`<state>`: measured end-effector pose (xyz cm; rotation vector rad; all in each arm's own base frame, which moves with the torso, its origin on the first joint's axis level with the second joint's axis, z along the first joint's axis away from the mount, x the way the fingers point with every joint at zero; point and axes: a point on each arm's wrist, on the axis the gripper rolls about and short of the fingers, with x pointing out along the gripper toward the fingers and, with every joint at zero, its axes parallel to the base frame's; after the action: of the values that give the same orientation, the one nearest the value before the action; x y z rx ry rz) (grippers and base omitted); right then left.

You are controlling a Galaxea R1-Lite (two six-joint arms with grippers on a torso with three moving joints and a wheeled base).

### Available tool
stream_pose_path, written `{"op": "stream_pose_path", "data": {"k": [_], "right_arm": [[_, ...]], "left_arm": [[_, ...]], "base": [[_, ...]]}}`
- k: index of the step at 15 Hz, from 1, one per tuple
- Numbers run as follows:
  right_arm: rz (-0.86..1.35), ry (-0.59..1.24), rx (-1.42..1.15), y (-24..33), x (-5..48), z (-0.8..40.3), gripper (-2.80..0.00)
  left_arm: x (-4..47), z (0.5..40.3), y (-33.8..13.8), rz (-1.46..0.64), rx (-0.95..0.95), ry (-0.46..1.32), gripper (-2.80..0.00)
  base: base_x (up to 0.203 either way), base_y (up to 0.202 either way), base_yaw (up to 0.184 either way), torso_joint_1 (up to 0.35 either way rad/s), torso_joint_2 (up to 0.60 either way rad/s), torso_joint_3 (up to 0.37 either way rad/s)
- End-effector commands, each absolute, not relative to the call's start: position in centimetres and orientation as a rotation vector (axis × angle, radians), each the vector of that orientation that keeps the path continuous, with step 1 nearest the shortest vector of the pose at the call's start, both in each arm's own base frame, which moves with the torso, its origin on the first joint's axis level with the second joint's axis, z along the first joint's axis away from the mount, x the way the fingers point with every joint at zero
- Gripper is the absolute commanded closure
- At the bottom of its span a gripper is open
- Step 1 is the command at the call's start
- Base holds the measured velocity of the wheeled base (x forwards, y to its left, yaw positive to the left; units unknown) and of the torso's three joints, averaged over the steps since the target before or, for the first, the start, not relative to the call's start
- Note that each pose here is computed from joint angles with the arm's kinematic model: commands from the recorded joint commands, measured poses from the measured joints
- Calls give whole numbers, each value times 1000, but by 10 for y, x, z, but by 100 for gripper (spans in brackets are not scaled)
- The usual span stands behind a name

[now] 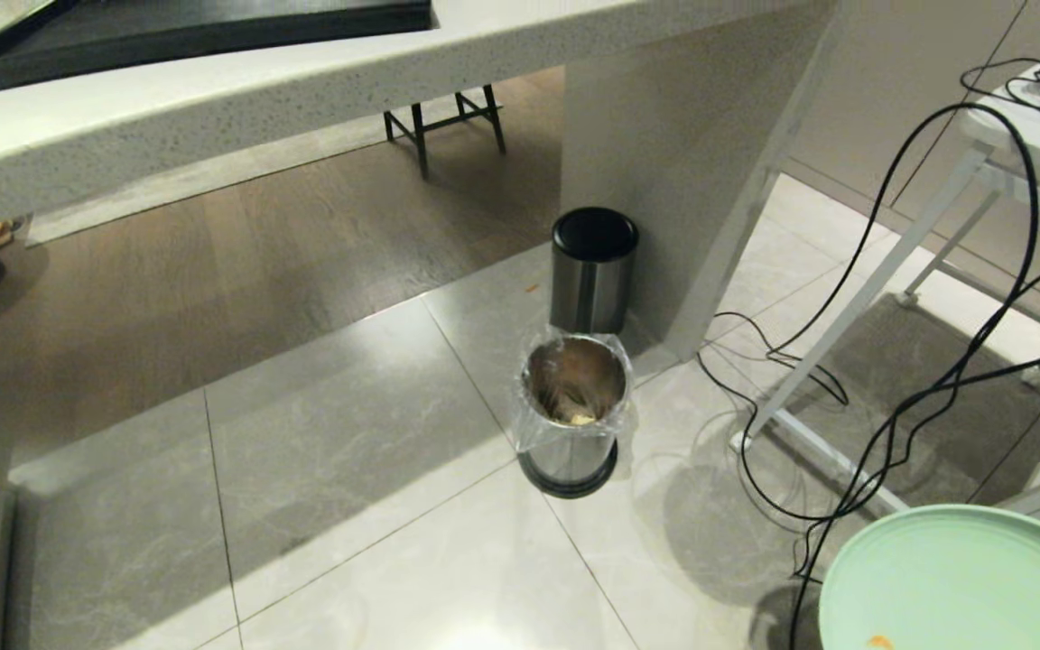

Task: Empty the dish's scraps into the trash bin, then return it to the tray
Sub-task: Put the plate back to the table

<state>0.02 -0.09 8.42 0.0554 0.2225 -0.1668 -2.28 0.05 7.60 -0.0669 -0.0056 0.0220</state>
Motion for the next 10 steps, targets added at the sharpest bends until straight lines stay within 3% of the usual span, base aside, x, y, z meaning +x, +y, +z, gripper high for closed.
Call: {"op": "stream_pose_path", "data": {"k": [1, 10], "right_arm": [[-167, 225, 56, -1, 1, 84, 0], [-167, 225, 57, -1, 1, 84, 0]], "left_arm": [[-23, 76, 1, 22, -68, -5, 0], [-23, 76, 1, 21, -68, -5, 0]], "base": [[0, 0, 0, 2, -2, 199], [0, 0, 0, 2, 3, 203]]}}
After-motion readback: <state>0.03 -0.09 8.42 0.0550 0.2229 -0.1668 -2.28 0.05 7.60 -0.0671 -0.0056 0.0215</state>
